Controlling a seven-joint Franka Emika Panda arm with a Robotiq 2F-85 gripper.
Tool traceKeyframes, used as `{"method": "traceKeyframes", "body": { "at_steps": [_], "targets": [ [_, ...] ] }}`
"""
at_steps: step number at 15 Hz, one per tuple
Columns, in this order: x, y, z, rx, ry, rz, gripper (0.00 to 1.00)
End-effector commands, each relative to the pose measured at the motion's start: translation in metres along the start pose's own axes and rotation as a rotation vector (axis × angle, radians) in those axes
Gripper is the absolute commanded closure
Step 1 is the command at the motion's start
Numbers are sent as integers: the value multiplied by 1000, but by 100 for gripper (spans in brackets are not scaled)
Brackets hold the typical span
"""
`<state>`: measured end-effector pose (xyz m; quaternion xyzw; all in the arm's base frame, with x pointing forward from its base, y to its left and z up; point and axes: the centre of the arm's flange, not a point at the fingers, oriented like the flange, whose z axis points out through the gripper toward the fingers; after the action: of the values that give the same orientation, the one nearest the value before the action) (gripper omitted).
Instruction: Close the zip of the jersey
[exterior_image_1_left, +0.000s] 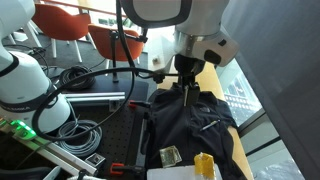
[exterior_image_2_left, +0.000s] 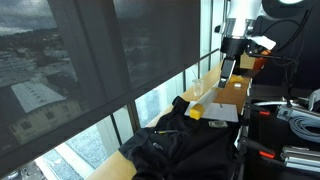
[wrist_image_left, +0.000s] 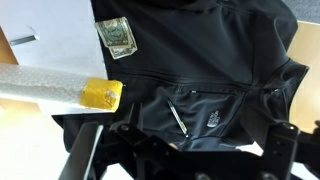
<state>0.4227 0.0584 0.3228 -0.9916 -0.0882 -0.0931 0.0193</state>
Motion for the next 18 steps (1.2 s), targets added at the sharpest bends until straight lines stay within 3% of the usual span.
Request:
{"method": "traceKeyframes", "body": {
  "at_steps": [1, 6, 18],
  "targets": [
    [9, 3, -30, 11, 31, -24, 0],
    [24, -1, -46, 8, 45, -16, 0],
    [11, -2, -27, 3, 18, -19, 0]
  ]
}}
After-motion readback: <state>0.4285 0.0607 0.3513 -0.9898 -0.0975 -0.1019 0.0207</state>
